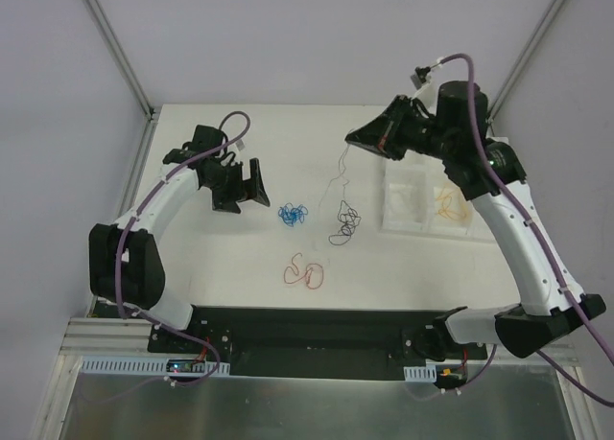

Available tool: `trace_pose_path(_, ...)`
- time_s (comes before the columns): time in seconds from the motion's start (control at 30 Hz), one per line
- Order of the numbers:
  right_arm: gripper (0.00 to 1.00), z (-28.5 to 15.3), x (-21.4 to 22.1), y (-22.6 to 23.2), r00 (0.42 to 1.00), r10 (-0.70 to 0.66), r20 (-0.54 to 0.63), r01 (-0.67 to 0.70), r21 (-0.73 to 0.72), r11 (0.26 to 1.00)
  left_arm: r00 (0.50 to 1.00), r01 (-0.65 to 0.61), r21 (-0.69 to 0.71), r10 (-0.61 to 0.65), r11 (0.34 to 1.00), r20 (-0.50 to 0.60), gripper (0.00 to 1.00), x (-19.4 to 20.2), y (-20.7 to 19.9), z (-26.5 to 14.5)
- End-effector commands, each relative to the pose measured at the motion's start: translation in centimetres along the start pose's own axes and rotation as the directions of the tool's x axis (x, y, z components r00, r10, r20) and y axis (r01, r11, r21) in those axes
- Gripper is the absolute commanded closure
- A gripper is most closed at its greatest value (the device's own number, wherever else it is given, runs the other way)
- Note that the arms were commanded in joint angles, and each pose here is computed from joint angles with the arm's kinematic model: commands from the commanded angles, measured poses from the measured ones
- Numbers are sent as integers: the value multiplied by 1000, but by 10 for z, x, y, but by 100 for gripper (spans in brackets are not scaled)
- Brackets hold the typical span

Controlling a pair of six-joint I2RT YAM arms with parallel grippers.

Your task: Untangle the cables

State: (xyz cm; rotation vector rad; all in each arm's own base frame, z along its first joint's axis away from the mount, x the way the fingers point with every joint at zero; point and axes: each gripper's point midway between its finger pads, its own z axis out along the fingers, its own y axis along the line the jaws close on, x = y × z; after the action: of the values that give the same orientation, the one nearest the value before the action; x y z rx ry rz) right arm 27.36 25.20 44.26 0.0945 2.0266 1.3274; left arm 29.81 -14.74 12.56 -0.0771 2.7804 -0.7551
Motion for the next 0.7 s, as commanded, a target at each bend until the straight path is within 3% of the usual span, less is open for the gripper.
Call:
trace_pose_path(0.0, 100, 4, 26, -6, 999, 13, -46, -13, -7, 1000, 998, 8, 95, -13, 995, 54, 5, -2, -40, -32)
trace_pose_path(0.03, 100, 7, 34, -18, 997, 30, -65, -29, 23, 999, 998, 5, 97, -11, 995, 61, 5, -1, -44, -34)
trace_pose_path(0.1, 100, 10, 44, -36, 995, 54, -86, -48, 74, 996, 997, -10, 102, 2, 995, 79, 21, 2, -53, -39)
trace_pose_path(0.13, 100, 10, 47, -44, 994, 67, -91, -57, 102, 993, 996, -23, 108, 14, 994, 89, 37, 4, -58, -43)
trace_pose_path(0.17, 100, 10, 49, -50, 993, 73, -94, -61, 124, 990, 995, -42, 113, 32, 993, 90, 42, 8, -64, -43)
trace_pose_path(0.23, 100, 11, 52, -53, 990, 92, -103, -77, 140, 987, 994, -85, 134, 75, 987, 82, 42, 18, -78, -38)
trace_pose_path(0.37, 99, 14, 51, -41, 985, 115, -128, -103, 97, 990, 985, -171, 207, 166, 963, 40, 30, 42, -115, -20)
trace_pose_path(0.47, 100, 13, 47, -30, 985, 117, -129, -109, 61, 992, 984, -175, 259, 177, 950, 15, 29, 51, -137, -7)
trace_pose_path(0.57, 100, 10, 46, -21, 984, 118, -132, -114, 36, 993, 981, -185, 271, 192, 945, -1, 41, 54, -150, 3)
trace_pose_path(0.67, 100, 7, 44, -15, 984, 123, -133, -122, 15, 992, 977, -194, 287, 210, 938, -26, 46, 60, -162, 9)
